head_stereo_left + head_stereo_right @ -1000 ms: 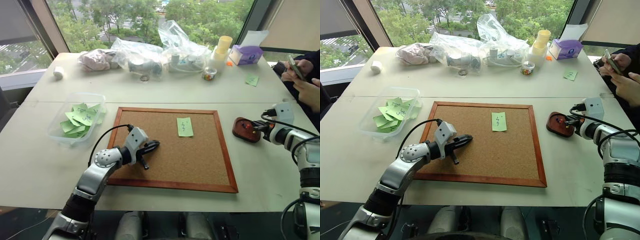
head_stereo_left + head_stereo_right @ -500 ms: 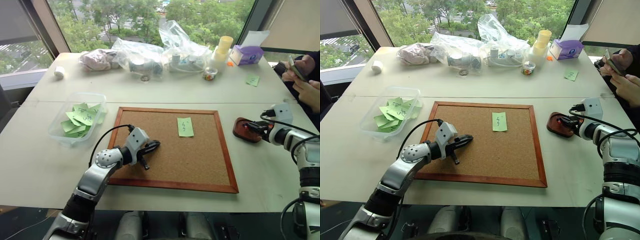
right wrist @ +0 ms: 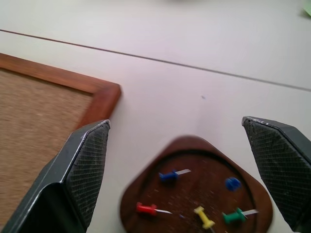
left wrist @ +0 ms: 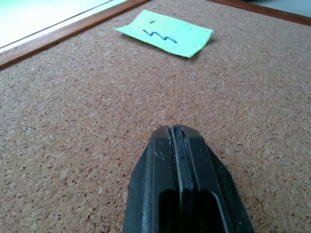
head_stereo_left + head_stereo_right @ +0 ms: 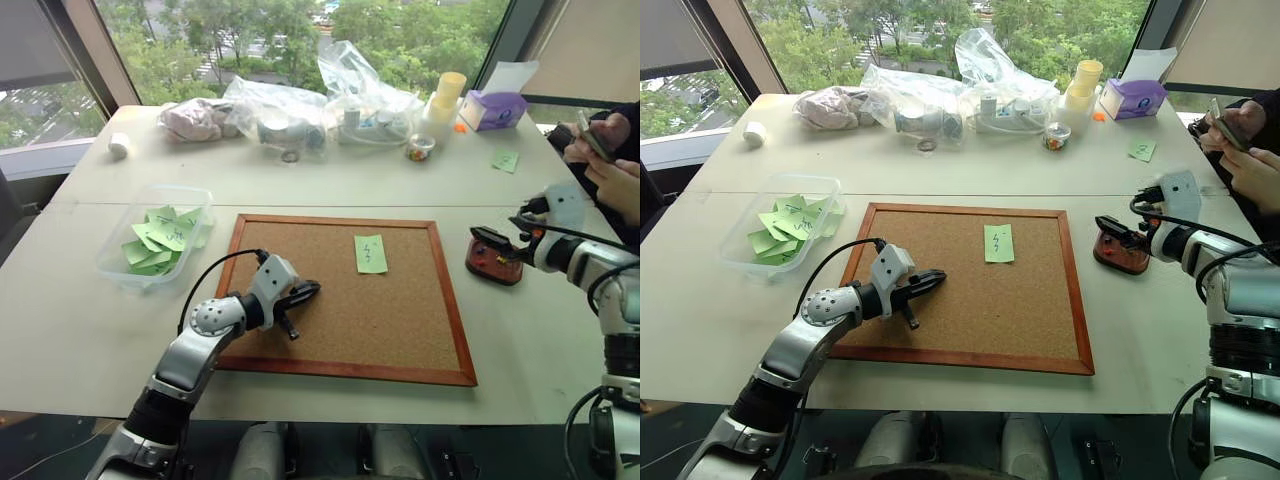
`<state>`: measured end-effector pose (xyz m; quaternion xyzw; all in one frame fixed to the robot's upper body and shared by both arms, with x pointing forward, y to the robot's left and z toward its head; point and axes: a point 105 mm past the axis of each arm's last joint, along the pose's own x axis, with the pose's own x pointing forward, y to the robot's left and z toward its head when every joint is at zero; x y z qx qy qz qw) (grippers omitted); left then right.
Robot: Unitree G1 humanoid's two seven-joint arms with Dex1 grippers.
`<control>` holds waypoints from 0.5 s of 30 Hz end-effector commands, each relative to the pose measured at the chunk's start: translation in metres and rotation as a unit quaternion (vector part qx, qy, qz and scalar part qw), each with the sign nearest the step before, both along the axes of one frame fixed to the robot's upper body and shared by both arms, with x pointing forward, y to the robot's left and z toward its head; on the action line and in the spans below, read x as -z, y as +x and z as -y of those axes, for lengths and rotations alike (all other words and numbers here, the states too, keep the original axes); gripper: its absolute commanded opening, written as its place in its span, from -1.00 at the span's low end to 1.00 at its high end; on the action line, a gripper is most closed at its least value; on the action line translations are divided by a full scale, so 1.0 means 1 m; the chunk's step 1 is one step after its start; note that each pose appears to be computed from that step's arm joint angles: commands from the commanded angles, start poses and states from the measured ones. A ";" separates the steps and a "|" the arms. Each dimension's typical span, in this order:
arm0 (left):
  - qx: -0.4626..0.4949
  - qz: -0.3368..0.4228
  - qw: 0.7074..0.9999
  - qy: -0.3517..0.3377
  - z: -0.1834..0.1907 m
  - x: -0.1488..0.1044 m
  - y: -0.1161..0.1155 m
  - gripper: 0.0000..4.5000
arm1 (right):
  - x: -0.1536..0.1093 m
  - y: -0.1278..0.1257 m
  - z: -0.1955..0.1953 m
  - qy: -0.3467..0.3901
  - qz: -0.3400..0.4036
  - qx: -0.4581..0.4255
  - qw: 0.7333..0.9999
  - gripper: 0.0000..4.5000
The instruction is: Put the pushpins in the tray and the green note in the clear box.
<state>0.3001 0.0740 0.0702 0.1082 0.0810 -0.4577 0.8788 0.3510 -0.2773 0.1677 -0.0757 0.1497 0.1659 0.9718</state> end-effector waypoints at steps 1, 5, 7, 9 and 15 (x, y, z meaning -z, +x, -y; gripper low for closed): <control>-0.010 -0.061 0.997 0.037 -0.007 0.036 -0.007 -1.00 | -0.015 -0.006 -0.035 -0.012 0.018 -0.072 0.997 0.99; -0.011 -0.056 0.998 0.035 -0.007 0.032 -0.004 -1.00 | -0.007 -0.012 -0.063 -0.020 0.009 -0.121 0.992 0.99; -0.011 -0.053 0.998 0.034 -0.008 0.029 -0.003 -1.00 | -0.001 -0.015 -0.079 -0.009 -0.001 -0.148 0.989 0.99; -0.011 -0.051 0.998 0.035 -0.008 0.029 -0.003 -1.00 | 0.008 -0.016 -0.089 0.005 -0.013 -0.159 0.987 0.99; -0.010 -0.049 0.998 0.034 -0.006 0.029 -0.003 -1.00 | 0.030 -0.006 -0.114 0.040 -0.038 -0.156 0.986 0.99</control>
